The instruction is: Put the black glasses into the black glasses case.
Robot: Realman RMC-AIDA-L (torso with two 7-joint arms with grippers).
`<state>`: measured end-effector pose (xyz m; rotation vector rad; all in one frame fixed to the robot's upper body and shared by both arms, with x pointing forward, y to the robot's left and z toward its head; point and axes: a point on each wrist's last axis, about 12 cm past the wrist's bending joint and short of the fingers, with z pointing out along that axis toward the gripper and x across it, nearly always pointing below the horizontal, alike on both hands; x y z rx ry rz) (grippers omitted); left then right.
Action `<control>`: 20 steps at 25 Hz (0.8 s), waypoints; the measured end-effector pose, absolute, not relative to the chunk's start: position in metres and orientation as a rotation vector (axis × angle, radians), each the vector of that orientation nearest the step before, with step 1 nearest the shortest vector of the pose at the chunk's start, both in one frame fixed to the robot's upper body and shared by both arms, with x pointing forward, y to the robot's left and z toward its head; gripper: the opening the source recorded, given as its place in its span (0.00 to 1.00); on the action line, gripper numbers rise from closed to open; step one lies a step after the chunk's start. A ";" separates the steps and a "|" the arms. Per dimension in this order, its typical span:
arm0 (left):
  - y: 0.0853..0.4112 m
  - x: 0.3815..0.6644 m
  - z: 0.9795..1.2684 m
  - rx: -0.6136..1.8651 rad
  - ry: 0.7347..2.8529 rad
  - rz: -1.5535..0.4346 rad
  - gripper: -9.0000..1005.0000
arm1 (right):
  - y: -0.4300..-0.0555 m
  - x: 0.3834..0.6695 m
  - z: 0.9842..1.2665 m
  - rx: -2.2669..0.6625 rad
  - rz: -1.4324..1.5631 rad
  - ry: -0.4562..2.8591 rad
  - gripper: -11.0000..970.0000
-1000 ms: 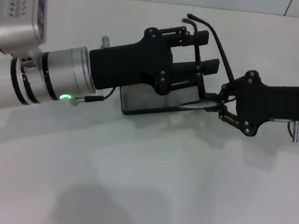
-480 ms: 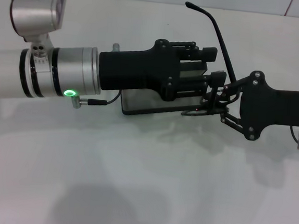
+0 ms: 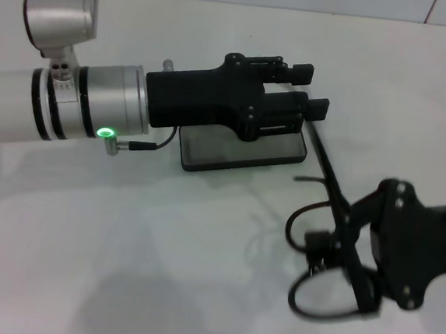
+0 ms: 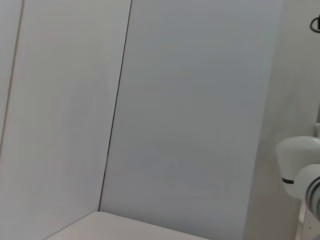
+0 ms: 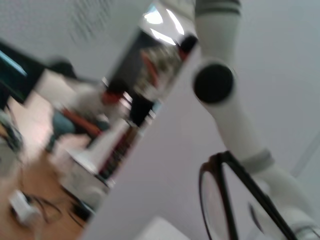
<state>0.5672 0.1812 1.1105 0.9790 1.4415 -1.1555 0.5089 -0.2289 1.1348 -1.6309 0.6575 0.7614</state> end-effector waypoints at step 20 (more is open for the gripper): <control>0.176 0.556 1.111 1.087 1.239 -1.054 0.57 | -0.199 0.549 1.125 -1.469 0.928 1.049 0.12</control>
